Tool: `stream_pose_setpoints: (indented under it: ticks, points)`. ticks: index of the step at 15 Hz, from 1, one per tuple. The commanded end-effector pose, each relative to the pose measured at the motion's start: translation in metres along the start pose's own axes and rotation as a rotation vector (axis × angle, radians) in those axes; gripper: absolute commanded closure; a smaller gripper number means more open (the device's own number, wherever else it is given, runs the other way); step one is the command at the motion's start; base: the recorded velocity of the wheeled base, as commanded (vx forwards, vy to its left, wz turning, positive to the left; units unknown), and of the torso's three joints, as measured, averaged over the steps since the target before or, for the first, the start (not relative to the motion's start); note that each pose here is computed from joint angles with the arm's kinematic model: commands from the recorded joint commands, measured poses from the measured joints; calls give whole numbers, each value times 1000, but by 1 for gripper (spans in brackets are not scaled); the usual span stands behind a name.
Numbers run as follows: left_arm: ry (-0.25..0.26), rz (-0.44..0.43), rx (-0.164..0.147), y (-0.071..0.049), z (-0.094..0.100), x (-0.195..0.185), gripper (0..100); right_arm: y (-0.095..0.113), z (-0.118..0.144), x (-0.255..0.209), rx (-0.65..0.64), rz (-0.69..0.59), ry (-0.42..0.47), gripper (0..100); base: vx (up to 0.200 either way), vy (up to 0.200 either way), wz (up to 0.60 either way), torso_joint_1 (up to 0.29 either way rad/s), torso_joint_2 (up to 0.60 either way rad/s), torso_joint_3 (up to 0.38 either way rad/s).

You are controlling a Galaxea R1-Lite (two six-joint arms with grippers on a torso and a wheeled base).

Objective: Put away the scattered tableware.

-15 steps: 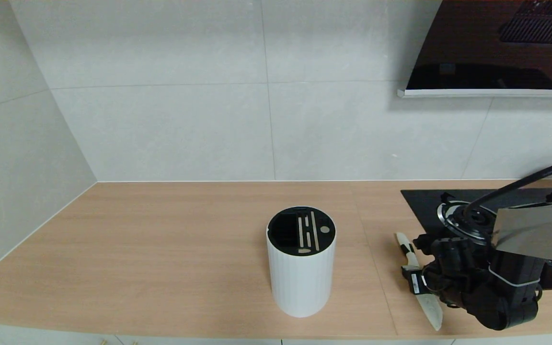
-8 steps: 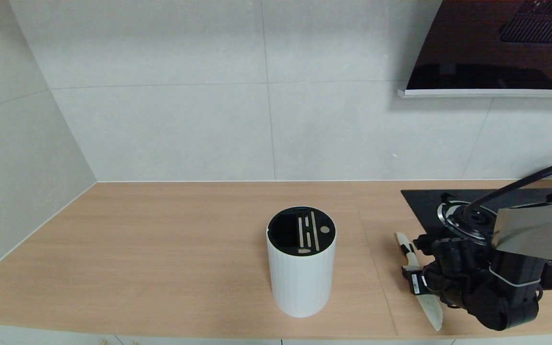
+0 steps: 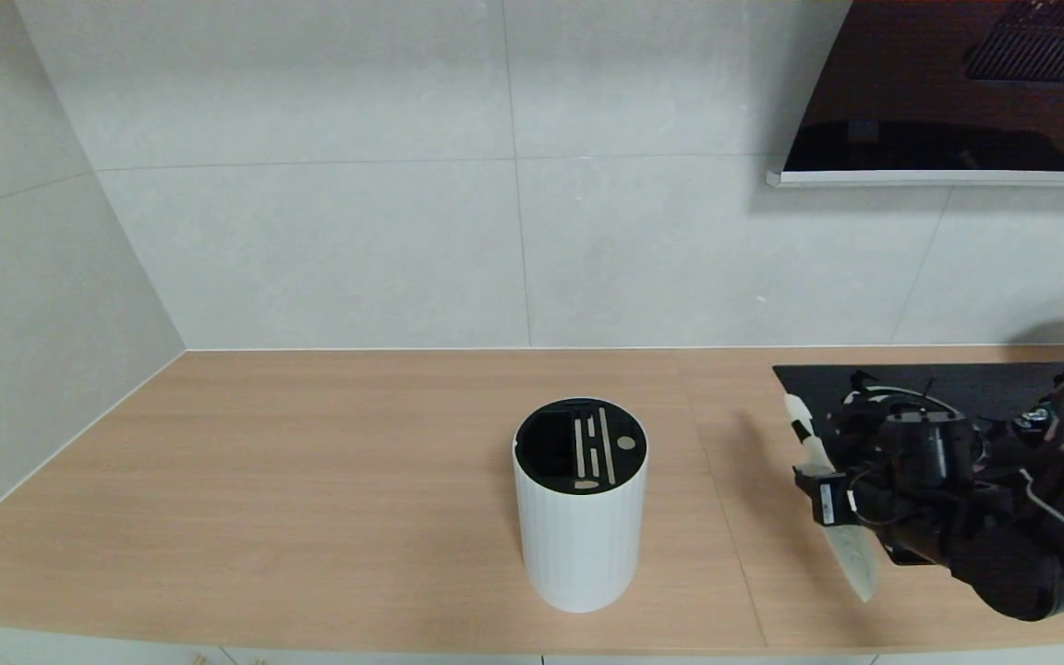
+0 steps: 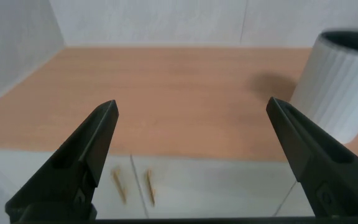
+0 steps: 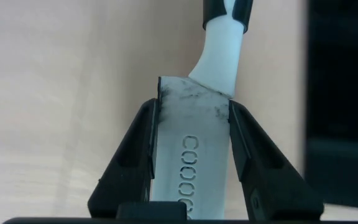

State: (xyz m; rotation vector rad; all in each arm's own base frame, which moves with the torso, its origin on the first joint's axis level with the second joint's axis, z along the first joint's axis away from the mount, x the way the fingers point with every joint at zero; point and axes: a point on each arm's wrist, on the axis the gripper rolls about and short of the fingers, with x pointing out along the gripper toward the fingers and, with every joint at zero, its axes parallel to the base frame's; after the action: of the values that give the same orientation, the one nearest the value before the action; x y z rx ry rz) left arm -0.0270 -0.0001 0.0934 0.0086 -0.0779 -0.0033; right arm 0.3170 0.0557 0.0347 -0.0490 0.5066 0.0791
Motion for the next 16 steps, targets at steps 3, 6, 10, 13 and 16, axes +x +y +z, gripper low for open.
stream_pose_setpoints:
  ticks: [3,6,10,13,16]
  points:
    - [65,-336,-5,-6,95,23,0,28,124,-104,-13,113,-285,100,0,0,0,0,0,0]
    - [178,-433,-38,-8,137,77,0,61,150,-142,-9,242,-312,100,0,0,0,0,0,0]
    - [310,-684,-297,-36,162,133,0,124,132,-181,-60,356,-321,100,0,0,0,0,0,0]
    - [413,-785,-557,-66,158,166,0,151,119,-202,-48,482,-299,100,0,0,0,0,0,0]
    - [495,-862,-599,-97,143,191,0,171,108,-216,-66,553,-280,100,0,0,0,0,0,0]
